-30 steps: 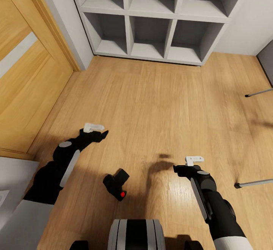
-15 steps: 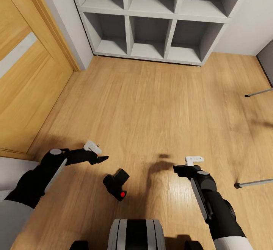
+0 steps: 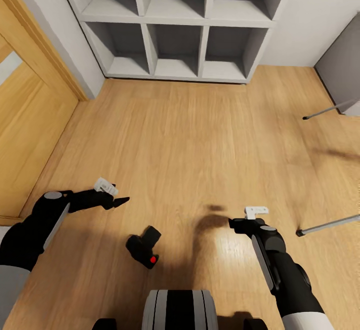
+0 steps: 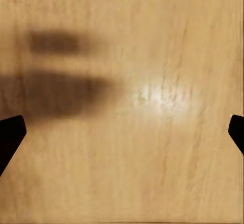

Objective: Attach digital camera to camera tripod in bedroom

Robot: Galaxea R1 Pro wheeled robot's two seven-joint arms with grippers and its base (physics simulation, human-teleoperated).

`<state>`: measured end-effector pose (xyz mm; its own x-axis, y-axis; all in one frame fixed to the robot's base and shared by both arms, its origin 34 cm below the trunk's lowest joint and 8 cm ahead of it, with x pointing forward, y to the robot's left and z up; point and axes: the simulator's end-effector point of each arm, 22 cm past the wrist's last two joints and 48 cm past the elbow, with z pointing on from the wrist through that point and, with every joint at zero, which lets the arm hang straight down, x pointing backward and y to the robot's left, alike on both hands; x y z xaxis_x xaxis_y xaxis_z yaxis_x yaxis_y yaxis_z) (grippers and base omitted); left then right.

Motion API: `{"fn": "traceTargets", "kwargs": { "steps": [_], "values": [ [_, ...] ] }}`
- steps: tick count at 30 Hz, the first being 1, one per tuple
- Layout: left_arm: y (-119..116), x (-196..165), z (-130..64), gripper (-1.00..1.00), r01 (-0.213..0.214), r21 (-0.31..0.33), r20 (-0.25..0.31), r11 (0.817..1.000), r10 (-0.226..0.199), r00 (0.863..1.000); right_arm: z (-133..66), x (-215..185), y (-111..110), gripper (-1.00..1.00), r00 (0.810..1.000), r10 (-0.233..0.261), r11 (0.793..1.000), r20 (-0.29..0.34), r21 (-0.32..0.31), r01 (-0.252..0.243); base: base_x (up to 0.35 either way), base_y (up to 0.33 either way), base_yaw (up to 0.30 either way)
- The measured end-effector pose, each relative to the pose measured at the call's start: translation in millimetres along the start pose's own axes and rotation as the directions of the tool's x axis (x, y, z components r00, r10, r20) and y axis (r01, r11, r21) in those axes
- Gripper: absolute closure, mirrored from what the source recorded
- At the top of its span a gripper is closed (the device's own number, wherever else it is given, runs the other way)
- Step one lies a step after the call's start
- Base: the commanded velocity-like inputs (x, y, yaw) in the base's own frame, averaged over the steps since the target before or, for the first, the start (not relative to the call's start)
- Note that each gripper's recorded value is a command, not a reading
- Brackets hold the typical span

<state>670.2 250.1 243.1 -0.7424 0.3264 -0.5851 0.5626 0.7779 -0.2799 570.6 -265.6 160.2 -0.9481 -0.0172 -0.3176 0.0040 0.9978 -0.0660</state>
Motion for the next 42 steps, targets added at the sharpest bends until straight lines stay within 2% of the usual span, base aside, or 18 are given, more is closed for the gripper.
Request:
{"fn": "traceTargets", "kwargs": {
  "steps": [6,16,20,25,26,30,31,36,42],
  "values": [
    [9,0,0.7,-1.0,0.004,-0.043,0.001,0.999,-0.004,1.0,-0.1,0,0,-1.0,1.0,0.0,1.0,0.0,0.0,0.0,0.0,0.0,-0.246],
    [16,3,-0.9,-1.0,-0.001,-0.071,-0.009,0.997,0.001,1.0,-0.1,0,0,-1.0,1.0,0.0,1.0,0.0,0.0,0.0,0.0,0.0,-0.246],
    [21,9,-1.5,-1.0,-0.021,-0.088,-0.035,0.996,0.018,0.999,-0.1,0,0,-1.0,1.0,0.0,1.0,0.0,-0.001,0.0,0.0,0.0,-0.243],
    [33,23,-3.3,-1.0,-0.095,-0.13,-0.102,0.987,0.082,0.991,1.5,4,1,-1.0,1.0,-0.001,1.0,-0.01,-0.003,0.001,0.0,0.0,-0.218],
    [36,29,-3.5,-1.0,-0.118,-0.139,-0.124,0.983,0.101,0.987,2.8,7,2,-1.0,1.0,-0.001,1.0,-0.018,-0.004,0.001,0.0,0.0,-0.184],
    [44,46,-3.6,-1.0,-0.155,-0.15,-0.172,0.976,0.128,0.977,6.1,15,5,-1.0,0.999,-0.003,1.0,-0.035,-0.009,0.003,0.0,0.0,-0.138],
    [56,70,-6.5,-1.0,-0.176,-0.155,-0.222,0.972,0.139,0.965,10.1,26,11,-1.0,0.998,-0.003,1.0,-0.059,-0.017,0.002,0.0,0.0,-0.048],
    [77,135,-16.2,-1.0,-0.176,-0.144,-0.302,0.974,0.126,0.945,14.5,40,21,-1.0,0.996,-0.011,0.999,-0.09,-0.035,0.008,0.0,0.0,-0.021],
    [87,187,-27.8,-1.0,-0.177,-0.124,-0.336,0.976,0.127,0.933,15.7,45,32,-1.0,0.995,-0.014,0.997,-0.1,-0.077,0.006,0.0,0.0,-0.004]
  ]
}}
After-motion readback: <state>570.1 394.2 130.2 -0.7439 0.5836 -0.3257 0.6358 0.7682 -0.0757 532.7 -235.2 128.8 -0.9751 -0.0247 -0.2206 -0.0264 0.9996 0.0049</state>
